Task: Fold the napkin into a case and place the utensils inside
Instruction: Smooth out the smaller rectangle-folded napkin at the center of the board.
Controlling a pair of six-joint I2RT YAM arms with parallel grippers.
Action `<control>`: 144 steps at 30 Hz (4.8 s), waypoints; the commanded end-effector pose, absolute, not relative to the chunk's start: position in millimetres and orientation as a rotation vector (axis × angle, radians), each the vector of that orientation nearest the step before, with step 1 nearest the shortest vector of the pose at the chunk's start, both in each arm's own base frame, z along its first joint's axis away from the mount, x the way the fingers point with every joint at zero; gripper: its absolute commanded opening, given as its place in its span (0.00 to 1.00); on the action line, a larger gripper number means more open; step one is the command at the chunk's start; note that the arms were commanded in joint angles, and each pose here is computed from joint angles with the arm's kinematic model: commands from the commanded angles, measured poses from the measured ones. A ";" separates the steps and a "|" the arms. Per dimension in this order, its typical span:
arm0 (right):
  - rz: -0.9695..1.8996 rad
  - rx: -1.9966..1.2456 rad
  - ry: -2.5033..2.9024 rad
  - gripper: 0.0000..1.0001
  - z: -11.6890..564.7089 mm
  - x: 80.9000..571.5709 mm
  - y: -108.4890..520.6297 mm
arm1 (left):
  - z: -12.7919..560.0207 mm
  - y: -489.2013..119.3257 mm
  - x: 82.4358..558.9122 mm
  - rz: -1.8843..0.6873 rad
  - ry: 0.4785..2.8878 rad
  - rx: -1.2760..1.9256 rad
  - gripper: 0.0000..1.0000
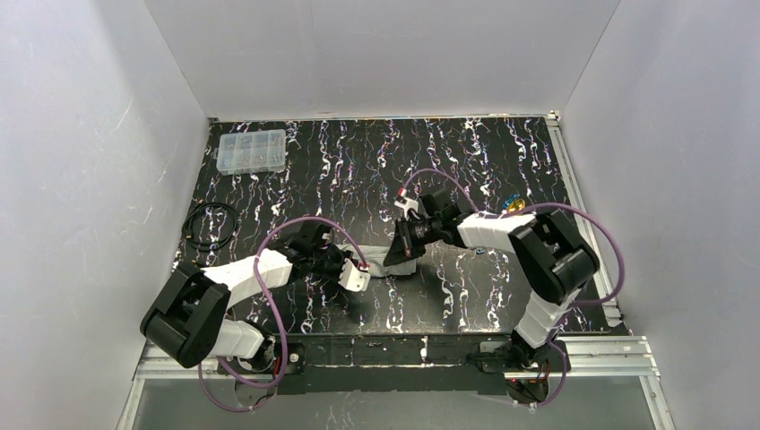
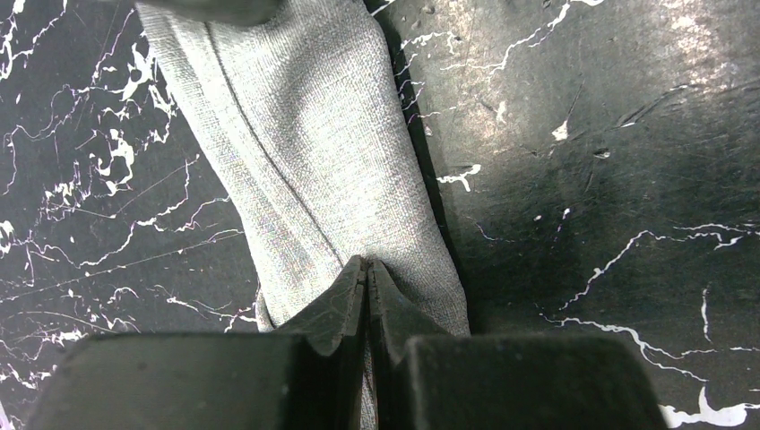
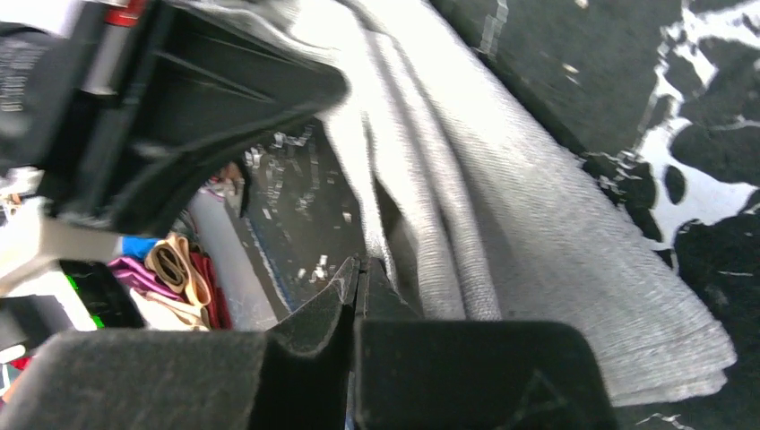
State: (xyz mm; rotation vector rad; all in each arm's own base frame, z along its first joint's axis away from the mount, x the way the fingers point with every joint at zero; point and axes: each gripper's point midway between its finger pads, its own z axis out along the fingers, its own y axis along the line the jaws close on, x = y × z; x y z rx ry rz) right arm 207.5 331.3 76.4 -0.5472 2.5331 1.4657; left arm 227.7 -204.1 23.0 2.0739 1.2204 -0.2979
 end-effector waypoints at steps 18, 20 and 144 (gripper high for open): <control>1.513 -0.756 2.576 0.12 31.8 219.7 292.8 | 2.4 -186.3 202.8 -0.330 1.239 2.161 0.00; 1.511 -0.740 2.587 0.15 28.6 224.2 290.5 | 1.7 -186.4 201.3 -0.333 1.224 2.168 0.00; 1.701 -0.895 2.195 0.49 124.6 203.8 444.0 | 64.7 -149.3 243.5 -0.210 1.850 1.580 0.00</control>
